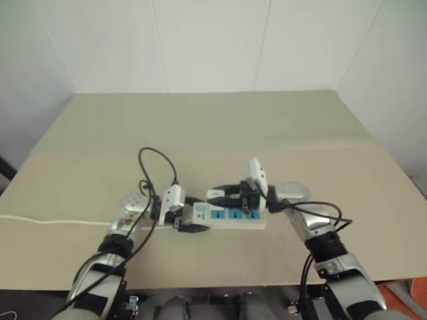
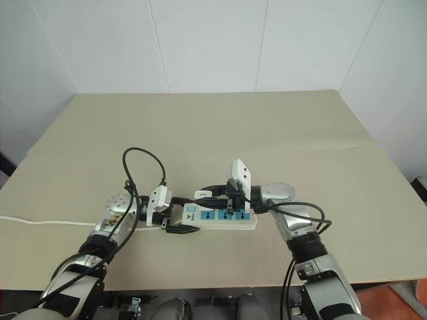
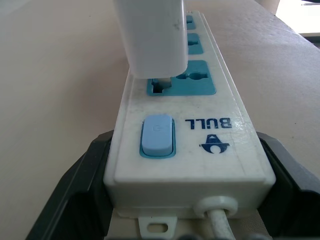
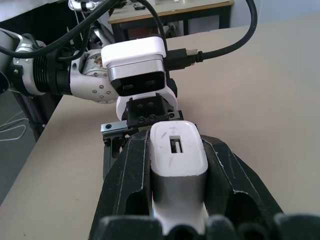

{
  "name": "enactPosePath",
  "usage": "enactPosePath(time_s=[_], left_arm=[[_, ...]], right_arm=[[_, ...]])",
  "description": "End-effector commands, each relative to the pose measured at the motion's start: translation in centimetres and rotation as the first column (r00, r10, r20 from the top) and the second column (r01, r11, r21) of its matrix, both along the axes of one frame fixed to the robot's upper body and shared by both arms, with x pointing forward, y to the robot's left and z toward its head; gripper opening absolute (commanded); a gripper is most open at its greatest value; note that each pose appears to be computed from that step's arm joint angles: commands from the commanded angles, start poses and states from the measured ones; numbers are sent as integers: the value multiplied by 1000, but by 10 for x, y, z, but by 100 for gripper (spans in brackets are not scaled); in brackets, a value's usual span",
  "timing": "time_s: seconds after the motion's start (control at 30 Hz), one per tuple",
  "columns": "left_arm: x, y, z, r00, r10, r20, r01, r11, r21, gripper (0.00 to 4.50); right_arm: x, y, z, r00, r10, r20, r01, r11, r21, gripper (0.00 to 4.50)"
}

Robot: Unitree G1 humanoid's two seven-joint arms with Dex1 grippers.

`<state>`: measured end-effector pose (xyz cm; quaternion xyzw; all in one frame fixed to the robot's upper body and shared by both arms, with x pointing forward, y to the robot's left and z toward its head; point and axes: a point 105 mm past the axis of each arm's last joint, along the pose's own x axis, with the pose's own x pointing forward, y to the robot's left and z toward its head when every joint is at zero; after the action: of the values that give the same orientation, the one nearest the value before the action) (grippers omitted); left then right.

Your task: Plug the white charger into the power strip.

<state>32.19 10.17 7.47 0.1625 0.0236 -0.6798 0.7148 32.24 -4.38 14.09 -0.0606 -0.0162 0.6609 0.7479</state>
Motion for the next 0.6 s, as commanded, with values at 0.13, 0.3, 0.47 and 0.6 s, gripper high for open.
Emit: enactPosePath(time_s=[0.13,0.3,0.47,0.6], left_arm=[[1,4,-2,1000,8,-6,-8,1000,20,332],[1,4,1,1000,6,-11,-6,1000,6,332],[1,4,0,1000,3,-11,-3,1000,11,332],[0,4,-1,1000,1,-11,-1,1000,14,332]], right_arm=[[4,-7,0,999,-29,26,29,1000,8,115],[3,-10,-3,999,-37,18,37,999,-1,115],[-1,-13,-7,999,-35,8,35,999,-12,115],[-4,-12,-8,1000,-30,2,30,999,-14,115]])
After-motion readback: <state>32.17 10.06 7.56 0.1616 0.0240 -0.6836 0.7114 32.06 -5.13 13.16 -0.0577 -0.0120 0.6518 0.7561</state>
